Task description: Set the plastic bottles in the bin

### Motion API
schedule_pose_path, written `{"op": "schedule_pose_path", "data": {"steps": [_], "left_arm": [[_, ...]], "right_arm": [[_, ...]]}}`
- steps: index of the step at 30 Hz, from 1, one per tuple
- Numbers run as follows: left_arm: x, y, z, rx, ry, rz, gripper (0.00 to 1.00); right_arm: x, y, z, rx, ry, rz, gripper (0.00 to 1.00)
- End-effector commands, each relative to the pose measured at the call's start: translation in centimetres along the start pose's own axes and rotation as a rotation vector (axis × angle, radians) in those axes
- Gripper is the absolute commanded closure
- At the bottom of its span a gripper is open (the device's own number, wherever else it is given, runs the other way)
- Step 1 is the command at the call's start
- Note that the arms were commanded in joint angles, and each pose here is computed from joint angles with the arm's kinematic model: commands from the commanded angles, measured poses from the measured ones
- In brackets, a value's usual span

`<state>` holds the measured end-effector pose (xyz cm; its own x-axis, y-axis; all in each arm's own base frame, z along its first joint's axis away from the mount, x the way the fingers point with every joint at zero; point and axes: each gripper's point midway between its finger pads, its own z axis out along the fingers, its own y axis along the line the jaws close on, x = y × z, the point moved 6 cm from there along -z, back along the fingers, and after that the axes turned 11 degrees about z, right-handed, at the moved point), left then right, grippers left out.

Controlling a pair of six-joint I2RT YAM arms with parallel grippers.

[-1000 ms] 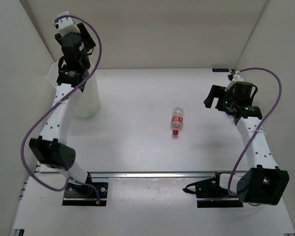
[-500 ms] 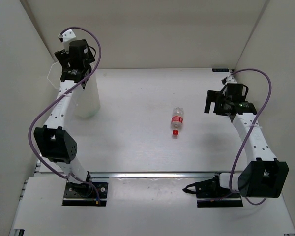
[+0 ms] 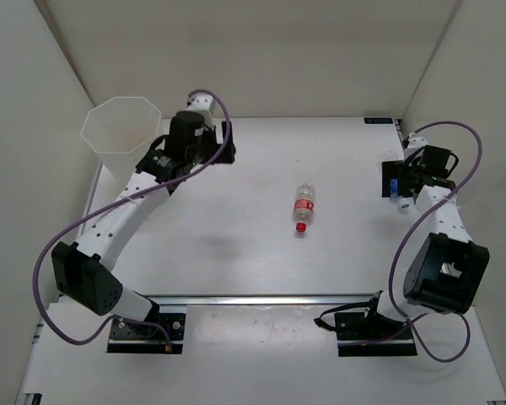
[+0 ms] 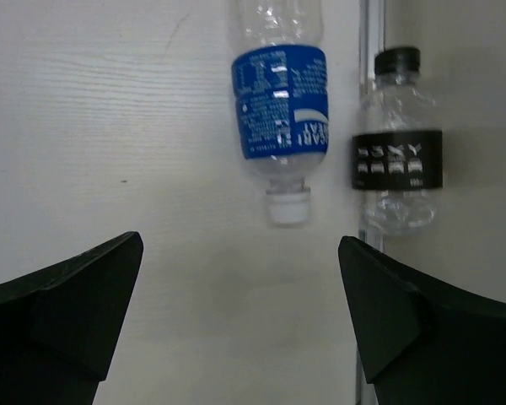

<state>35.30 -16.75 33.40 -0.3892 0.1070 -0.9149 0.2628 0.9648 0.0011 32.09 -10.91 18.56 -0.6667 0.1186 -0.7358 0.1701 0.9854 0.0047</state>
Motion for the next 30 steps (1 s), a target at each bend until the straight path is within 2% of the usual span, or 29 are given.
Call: {"op": "schedule_pose_path", "data": {"steps": [1,3,6,11,15,19,21,22,23,25,26,30], "left_arm": [[5.8,-1.2,-0.2,0.18,0.166,-0.084,0.01],[7.3,-0.8,-0.5,0.207,0.185,-0.168,0.02],[9.5,-0.1,-1.0,0.193,0.232,-0.184,0.01],[11.5,0.8,-1.4,0.151,0.282,-0.183,0.01],[11.8,1.0,-1.2,0.141,0.303,-0.216,0.01],[11.9,0.6,-0.8,0.138,0.317,-0.216,0.01],[12.2,0.7,-0.7,0.131,0.329,-0.214,0.02],[11.9,0.9,-0.6,0.123,0.321,-0.22,0.02],[11.7,0.7,-0.7,0.133,0.318,-0.219,0.01],[11.1,0.7,-0.9,0.139,0.301,-0.218,0.01],[10.9,0.8,-0.8,0.133,0.293,-0.214,0.02],[8.5,-0.2,-1.1,0.192,0.219,-0.215,0.01]], "right_arm": [[-3.0,0.6,2.3,-0.074,-0.143,-0.226,0.02],[-3.6,-0.1,4.0,-0.067,-0.133,-0.242,0.01],[-4.0,-1.0,6.3,-0.016,-0.112,-0.274,0.01],[-2.8,-2.1,10.7,0.026,-0.006,-0.334,0.0],[-2.8,-1.8,12.4,0.022,0.017,-0.35,0.02],[-1.5,-0.8,12.8,-0.008,0.022,-0.329,0.09],[-1.1,-0.8,12.6,-0.009,0.021,-0.309,0.2],[-1.0,-0.4,12.4,-0.02,0.016,-0.295,0.38],[-0.7,-0.2,12.1,-0.034,0.015,-0.285,0.48],[-0.3,0.0,11.7,-0.036,0.013,-0.264,0.55],[-0.8,0.5,11.0,-0.051,-0.006,-0.251,0.61],[-2.4,1.8,7.9,-0.09,-0.077,-0.198,0.65]]}}
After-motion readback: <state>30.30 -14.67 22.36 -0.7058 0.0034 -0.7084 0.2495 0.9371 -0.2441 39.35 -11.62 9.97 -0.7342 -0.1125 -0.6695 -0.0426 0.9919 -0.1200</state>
